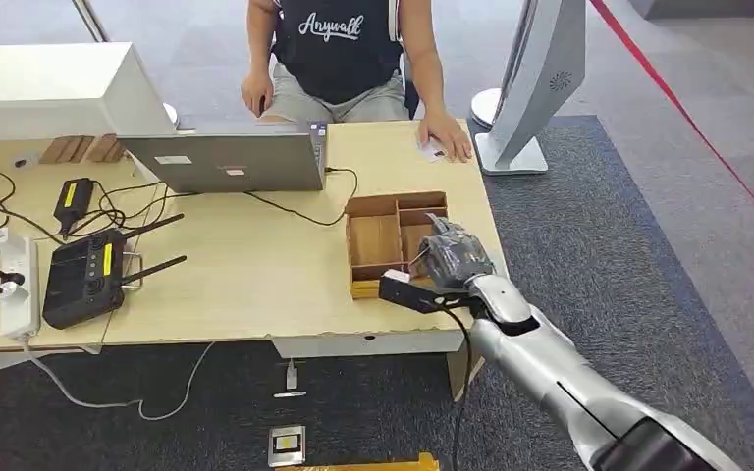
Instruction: Pass the card to the sensor for recognition and then transmit it.
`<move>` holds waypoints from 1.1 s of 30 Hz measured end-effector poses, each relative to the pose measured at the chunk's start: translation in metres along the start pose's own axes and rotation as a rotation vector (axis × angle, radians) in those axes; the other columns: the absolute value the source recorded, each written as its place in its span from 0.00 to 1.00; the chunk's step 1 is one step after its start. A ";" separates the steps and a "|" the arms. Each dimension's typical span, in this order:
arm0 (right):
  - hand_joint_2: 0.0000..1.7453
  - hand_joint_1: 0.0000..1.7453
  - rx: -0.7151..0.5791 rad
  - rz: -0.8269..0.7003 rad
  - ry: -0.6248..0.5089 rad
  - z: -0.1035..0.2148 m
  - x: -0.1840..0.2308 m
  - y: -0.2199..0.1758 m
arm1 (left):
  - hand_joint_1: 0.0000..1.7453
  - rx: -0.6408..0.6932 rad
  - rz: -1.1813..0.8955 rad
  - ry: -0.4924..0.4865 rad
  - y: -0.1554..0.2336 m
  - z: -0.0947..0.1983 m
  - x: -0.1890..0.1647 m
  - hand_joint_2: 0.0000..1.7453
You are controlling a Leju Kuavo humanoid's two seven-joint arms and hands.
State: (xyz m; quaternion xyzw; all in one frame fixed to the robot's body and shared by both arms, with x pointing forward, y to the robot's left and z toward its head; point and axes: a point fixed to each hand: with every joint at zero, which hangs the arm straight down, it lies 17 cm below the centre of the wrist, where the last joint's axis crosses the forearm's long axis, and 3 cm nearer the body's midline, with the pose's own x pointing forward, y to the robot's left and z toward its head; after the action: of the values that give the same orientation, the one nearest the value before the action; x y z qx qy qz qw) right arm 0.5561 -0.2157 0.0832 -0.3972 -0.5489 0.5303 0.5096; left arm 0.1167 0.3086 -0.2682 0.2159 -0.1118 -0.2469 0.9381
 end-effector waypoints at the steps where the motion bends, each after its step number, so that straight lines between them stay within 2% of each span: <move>1: 1.00 1.00 -0.004 -0.001 -0.003 -0.001 0.001 -0.001 | 0.00 0.000 0.002 0.001 0.000 0.000 0.000 0.00; 6: 1.00 1.00 -0.050 -0.011 -0.008 -0.005 0.004 -0.015 | 0.00 0.000 0.004 0.001 -0.002 0.001 0.001 0.00; 10: 1.00 1.00 -0.139 -0.035 0.005 -0.012 0.004 -0.048 | 0.00 0.003 0.004 0.001 -0.002 0.001 0.001 0.00; 17: 1.00 1.00 -0.323 -0.028 0.024 -0.020 -0.003 -0.144 | 0.00 0.003 0.000 -0.006 -0.002 0.001 0.002 0.00; 22: 1.00 1.00 -0.398 -0.002 0.002 -0.017 0.002 -0.192 | 0.00 0.001 -0.006 -0.015 -0.002 0.001 0.004 0.00; 33: 1.00 1.00 -0.464 -0.008 -0.035 -0.009 0.013 -0.225 | 0.00 -0.003 -0.006 -0.018 -0.004 0.002 0.005 0.00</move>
State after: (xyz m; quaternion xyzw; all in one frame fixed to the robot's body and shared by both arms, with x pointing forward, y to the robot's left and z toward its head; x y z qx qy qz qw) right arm 0.5866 -0.2284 0.3060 -0.4922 -0.6666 0.3944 0.3971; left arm 0.1189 0.3020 -0.2678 0.2128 -0.1190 -0.2518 0.9366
